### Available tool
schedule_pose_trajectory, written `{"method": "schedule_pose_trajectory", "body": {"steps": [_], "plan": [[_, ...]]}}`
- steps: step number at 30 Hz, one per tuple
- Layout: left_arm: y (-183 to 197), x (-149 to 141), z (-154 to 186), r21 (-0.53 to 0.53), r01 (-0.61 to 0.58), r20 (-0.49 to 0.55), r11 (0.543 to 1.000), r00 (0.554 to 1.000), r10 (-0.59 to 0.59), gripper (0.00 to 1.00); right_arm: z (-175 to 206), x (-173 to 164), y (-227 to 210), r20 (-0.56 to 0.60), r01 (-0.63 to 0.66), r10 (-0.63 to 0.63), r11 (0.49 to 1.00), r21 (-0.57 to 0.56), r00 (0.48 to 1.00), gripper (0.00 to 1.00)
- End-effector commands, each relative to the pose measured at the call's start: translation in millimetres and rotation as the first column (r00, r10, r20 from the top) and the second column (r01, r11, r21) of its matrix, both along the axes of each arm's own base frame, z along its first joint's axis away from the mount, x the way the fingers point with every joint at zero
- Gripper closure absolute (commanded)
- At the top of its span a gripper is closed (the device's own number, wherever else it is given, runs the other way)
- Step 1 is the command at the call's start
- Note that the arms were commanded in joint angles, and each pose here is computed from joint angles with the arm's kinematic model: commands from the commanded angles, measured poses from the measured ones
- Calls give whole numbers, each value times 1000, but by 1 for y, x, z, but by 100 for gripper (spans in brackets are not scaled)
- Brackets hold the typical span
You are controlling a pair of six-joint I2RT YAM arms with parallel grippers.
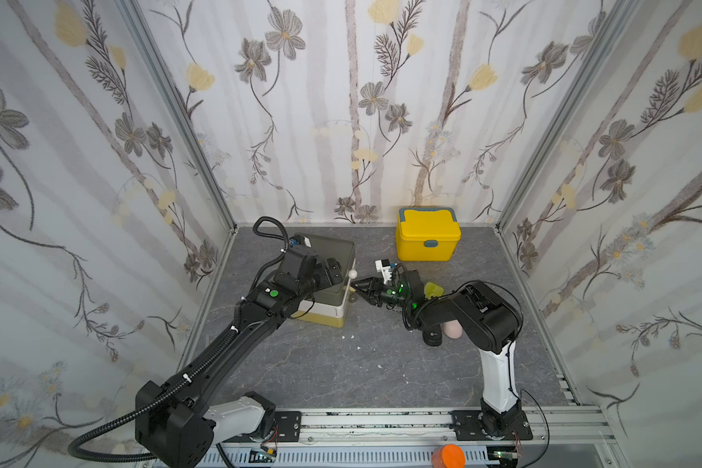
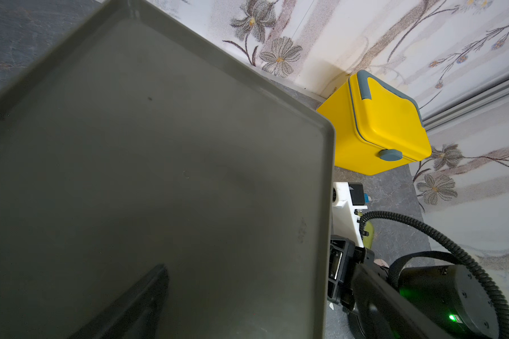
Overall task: Take the mice out of the drawer
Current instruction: Open the drawer in the storage box.
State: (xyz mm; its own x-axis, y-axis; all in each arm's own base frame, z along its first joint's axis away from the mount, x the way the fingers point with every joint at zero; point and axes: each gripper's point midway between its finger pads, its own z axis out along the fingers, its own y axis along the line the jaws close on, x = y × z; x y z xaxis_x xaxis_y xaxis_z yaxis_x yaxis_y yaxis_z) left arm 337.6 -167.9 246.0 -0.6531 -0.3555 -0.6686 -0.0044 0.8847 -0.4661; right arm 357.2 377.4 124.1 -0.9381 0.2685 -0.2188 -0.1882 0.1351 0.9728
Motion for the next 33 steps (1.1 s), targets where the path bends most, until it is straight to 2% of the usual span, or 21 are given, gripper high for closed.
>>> {"method": "schedule_pose_trajectory", "body": {"steps": [1, 14, 33], "plan": [[1, 2, 1, -4, -8, 12, 1000, 1000, 8, 0, 10, 3, 2, 24, 3, -4, 999, 33, 1000, 63], [11, 4, -9, 2, -39, -5, 999, 999, 39, 0, 13, -1, -7, 23, 21, -22, 999, 46, 999, 69], [18, 4, -12, 4, -56, -9, 998, 998, 56, 0, 1, -8, -77, 3, 138, -138, 990, -35, 990, 73]]}}
